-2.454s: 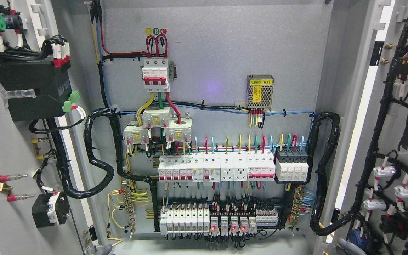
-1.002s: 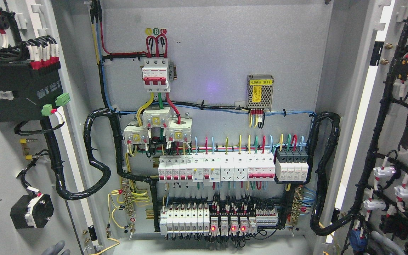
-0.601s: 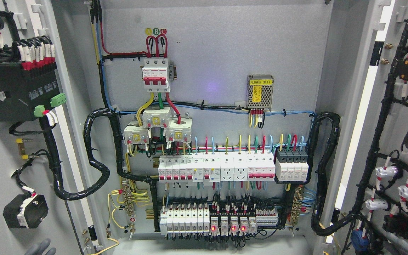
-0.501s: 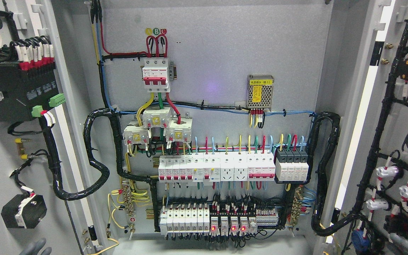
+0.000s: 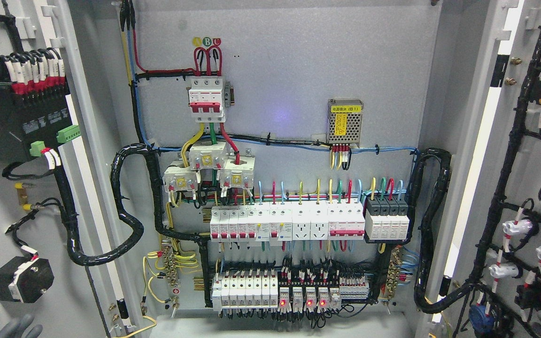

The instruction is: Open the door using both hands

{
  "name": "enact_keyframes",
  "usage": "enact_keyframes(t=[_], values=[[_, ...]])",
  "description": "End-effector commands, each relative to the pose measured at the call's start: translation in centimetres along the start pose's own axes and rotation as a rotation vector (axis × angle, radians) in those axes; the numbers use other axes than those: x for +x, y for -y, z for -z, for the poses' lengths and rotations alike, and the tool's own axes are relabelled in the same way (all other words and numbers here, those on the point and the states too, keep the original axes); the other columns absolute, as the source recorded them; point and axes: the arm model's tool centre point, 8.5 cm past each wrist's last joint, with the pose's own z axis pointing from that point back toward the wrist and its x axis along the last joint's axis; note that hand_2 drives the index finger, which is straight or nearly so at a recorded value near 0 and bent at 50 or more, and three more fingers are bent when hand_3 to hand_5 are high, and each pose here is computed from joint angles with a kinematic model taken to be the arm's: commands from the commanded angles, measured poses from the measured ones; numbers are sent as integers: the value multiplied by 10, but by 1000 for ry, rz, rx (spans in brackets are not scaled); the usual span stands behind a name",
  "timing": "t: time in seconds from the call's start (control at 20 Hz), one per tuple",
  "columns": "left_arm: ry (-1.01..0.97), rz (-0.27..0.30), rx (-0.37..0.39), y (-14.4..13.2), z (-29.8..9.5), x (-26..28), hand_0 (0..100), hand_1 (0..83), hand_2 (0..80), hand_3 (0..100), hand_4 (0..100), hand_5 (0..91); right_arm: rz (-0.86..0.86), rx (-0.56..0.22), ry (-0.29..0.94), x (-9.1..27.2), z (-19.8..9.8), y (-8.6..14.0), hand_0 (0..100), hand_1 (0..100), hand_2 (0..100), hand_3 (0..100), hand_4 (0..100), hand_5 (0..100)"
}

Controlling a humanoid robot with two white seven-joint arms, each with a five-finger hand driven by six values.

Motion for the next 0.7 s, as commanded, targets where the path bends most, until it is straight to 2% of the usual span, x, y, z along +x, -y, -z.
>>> enact_keyframes(t=[0.0, 0.45, 0.65], values=[[1, 46, 51, -27, 0, 8, 0, 0, 0, 0, 0, 0, 36, -47, 22, 4, -3, 12, 191, 0, 0, 0, 0, 0], [8, 61, 85, -42, 3, 15, 0, 0, 0, 0, 0, 0, 20, -64, 12, 5, -7, 20, 191, 0, 0, 0, 0, 0], [-31, 39, 112, -51, 3, 11, 0, 0, 0, 0, 0, 0, 18, -59, 0, 6, -10, 21, 191, 0, 0, 0, 0, 0]])
